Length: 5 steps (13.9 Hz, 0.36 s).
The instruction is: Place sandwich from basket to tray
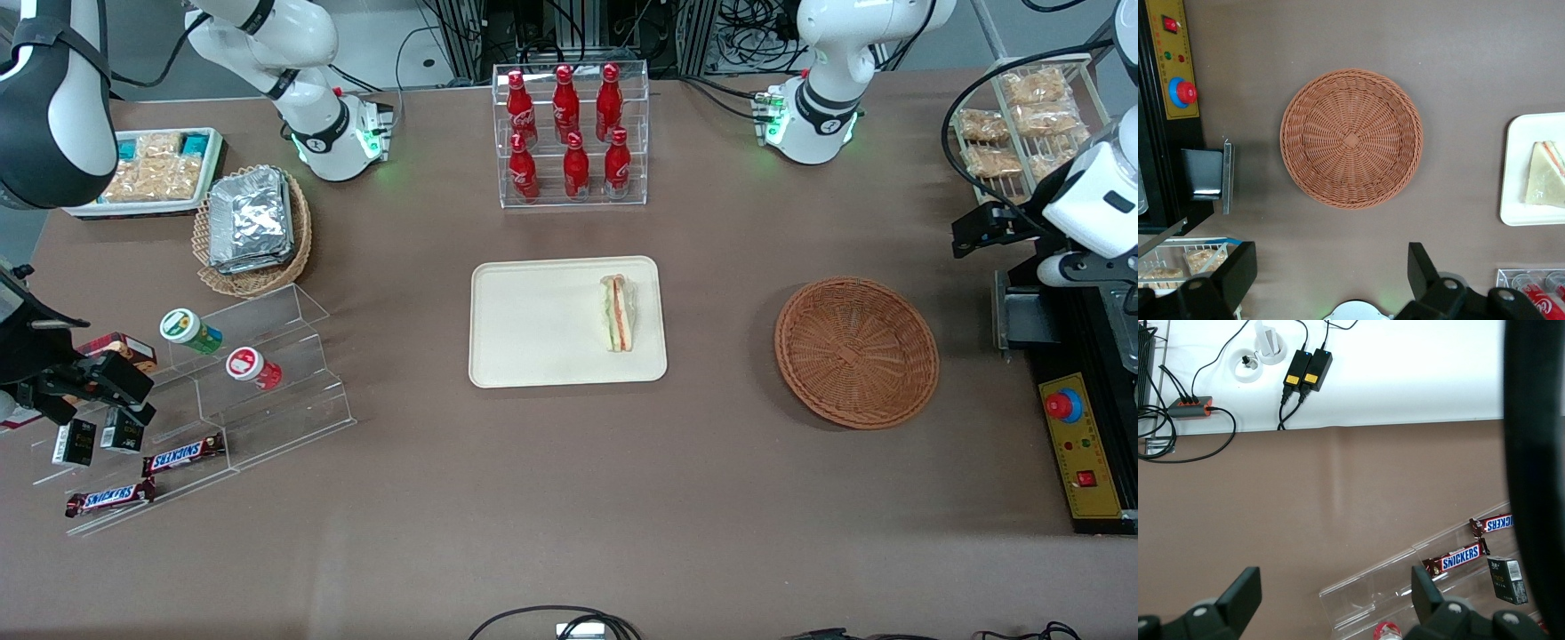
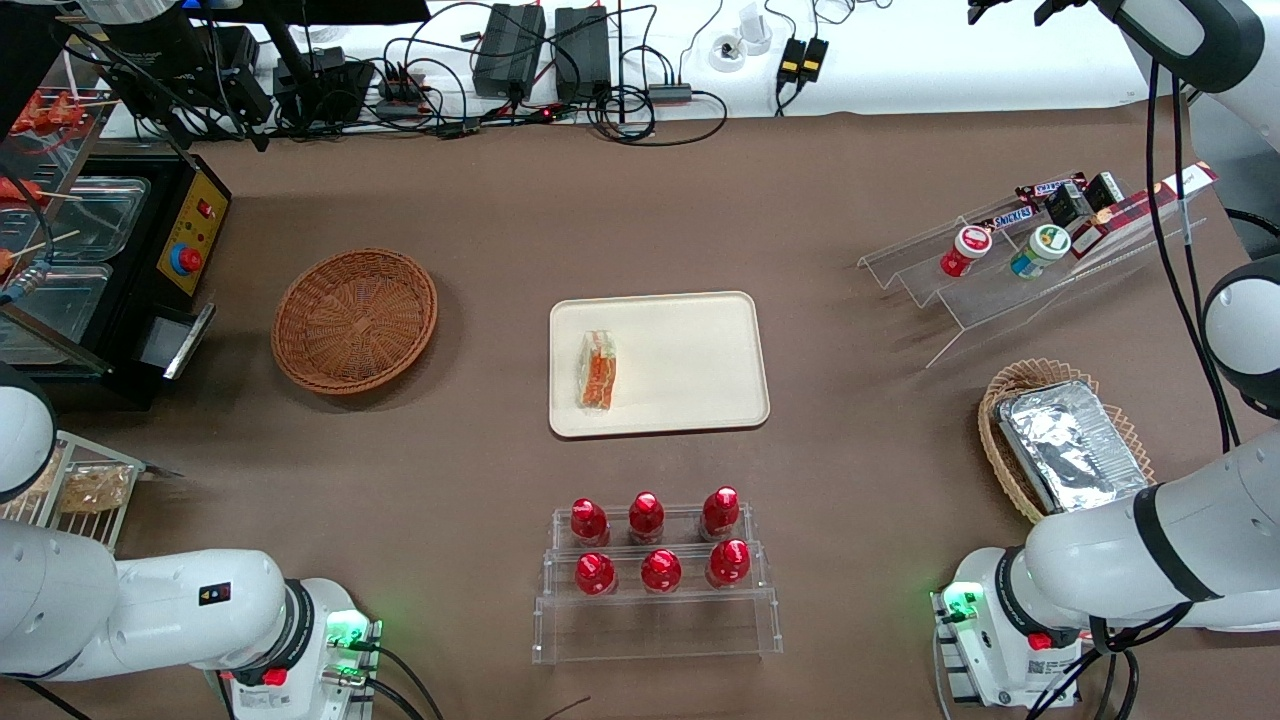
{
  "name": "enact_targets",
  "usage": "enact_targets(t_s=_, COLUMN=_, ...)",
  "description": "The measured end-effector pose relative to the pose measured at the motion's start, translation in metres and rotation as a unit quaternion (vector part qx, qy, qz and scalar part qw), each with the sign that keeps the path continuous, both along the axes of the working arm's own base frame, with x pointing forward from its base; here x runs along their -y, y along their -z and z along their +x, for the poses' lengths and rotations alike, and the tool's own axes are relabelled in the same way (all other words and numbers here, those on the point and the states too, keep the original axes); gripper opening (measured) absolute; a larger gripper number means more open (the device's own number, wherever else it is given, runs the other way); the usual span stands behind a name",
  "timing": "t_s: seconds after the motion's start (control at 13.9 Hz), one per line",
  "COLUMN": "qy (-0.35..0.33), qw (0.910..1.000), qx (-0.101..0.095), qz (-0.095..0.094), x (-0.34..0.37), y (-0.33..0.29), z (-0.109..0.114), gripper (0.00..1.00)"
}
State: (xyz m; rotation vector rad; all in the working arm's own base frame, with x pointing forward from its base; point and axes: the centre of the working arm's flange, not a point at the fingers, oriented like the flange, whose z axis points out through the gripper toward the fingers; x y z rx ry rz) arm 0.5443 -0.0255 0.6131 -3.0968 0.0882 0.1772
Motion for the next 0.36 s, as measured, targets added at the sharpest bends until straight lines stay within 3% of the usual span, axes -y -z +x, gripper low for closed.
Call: enact_targets(t_s=0.36, qy=0.038, qw=0.9992, qx=-0.003, qz=-0.011, x=0.0019, y=0.001, z=-0.0002, gripper=1.0)
